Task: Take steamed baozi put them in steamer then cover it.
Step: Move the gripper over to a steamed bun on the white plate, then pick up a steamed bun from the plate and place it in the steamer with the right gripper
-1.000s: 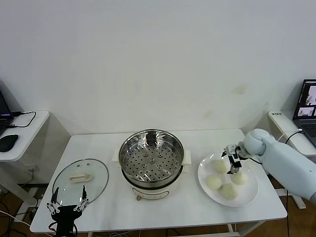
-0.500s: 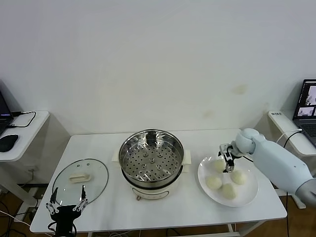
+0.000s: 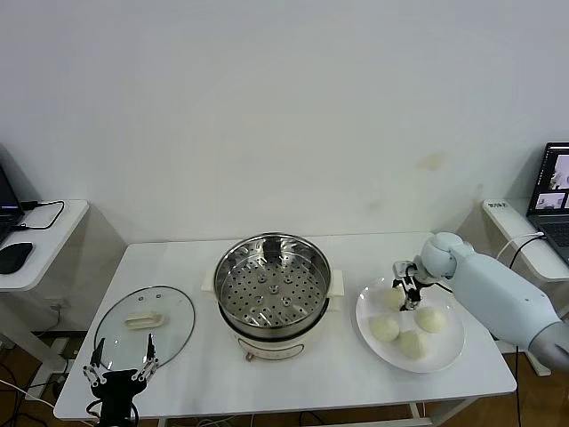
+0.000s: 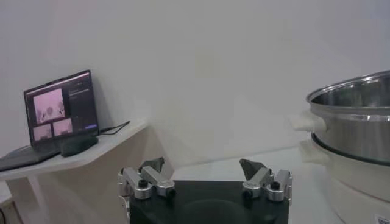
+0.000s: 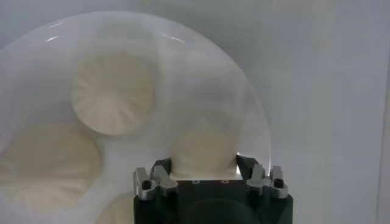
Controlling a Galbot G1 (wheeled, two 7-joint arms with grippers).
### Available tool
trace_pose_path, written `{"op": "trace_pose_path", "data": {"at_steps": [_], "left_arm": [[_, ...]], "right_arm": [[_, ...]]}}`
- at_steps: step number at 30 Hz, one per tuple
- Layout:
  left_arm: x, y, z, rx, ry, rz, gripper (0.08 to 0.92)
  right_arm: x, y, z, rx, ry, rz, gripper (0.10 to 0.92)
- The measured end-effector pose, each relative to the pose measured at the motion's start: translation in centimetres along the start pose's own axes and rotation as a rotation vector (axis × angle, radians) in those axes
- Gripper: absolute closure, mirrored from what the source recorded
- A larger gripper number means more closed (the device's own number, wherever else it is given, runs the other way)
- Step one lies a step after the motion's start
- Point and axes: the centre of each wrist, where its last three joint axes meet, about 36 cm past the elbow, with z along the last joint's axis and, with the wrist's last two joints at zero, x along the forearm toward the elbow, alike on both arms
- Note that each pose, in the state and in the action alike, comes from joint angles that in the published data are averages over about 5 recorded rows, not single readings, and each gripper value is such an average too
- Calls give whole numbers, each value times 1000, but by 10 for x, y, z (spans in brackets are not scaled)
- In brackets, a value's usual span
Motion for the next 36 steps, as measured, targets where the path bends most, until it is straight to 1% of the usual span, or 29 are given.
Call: {"op": "trace_pose_path", "data": {"at_steps": [5, 10, 15, 20, 29, 32, 36], "left_arm": [[-1, 1, -1, -3, -4, 1, 177], [-2, 1, -2, -5, -9, 5, 177], [-3, 1, -3, -5, -13, 15, 177], [-6, 0, -5, -2, -21, 28, 177], [-12, 3, -8, -2, -36, 40, 177], [-14, 5, -8, -2, -39, 36, 177], [-17, 7, -10, -1, -46, 29, 177]], "right_arm": [[10, -3, 0, 10, -6, 3, 394], [33, -8, 3, 21, -17, 23, 395], [71, -18, 4, 39, -40, 63, 394], [114, -36, -7, 75, -77, 114, 392], [183, -77, -59, 163, -175, 209, 392], [195, -89, -85, 211, -206, 228, 388], [198, -103, -125, 294, -233, 235, 386]]}}
